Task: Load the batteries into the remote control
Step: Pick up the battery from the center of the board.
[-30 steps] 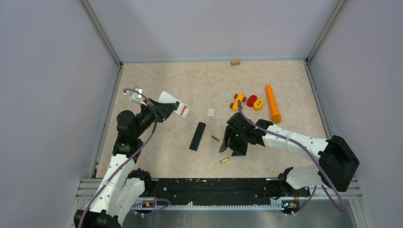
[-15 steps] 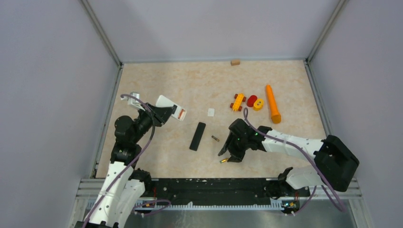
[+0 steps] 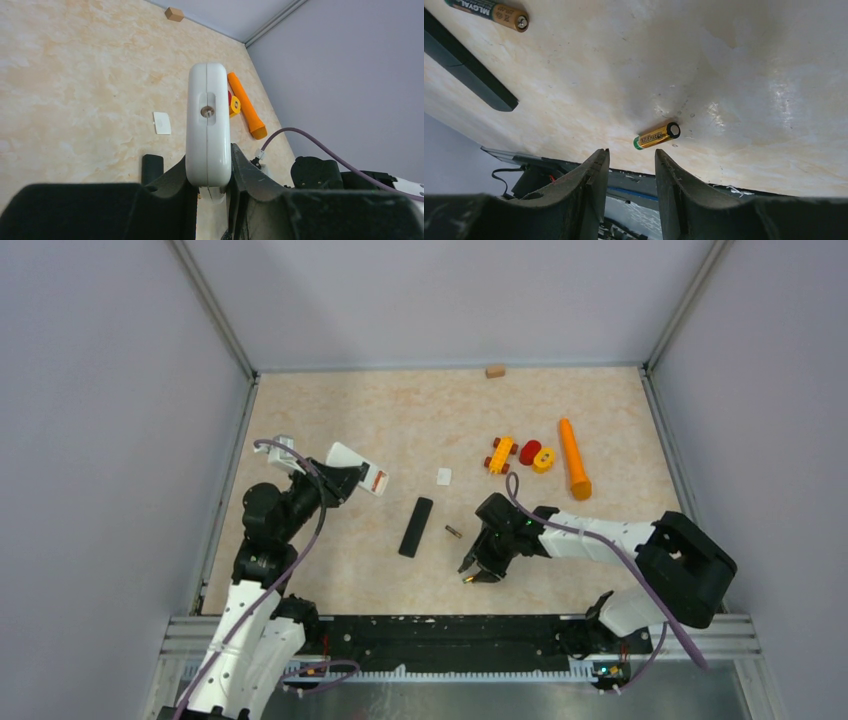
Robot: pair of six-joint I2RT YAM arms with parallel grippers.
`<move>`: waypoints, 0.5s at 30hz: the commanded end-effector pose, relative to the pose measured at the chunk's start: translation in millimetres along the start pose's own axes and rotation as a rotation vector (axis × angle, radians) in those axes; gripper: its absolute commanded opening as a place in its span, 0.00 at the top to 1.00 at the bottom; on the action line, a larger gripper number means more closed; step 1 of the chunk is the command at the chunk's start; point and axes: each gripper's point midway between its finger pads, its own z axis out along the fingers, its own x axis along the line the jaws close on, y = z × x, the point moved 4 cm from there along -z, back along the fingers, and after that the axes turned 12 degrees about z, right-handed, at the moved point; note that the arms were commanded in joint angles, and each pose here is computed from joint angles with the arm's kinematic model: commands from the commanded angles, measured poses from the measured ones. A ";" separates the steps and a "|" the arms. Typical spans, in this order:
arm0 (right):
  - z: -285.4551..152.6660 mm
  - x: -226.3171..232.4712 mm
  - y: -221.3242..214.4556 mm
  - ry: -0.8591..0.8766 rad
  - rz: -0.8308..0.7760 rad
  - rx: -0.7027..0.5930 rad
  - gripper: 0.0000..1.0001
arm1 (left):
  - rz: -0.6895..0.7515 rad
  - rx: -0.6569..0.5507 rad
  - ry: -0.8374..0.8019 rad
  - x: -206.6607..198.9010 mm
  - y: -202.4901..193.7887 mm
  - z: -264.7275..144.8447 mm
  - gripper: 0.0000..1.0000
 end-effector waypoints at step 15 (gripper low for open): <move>15.9 -7.7 7.7 -0.060 0.051 -0.024 0.71 | 0.062 -0.076 0.002 -7.5 19.8 -6.4 1.00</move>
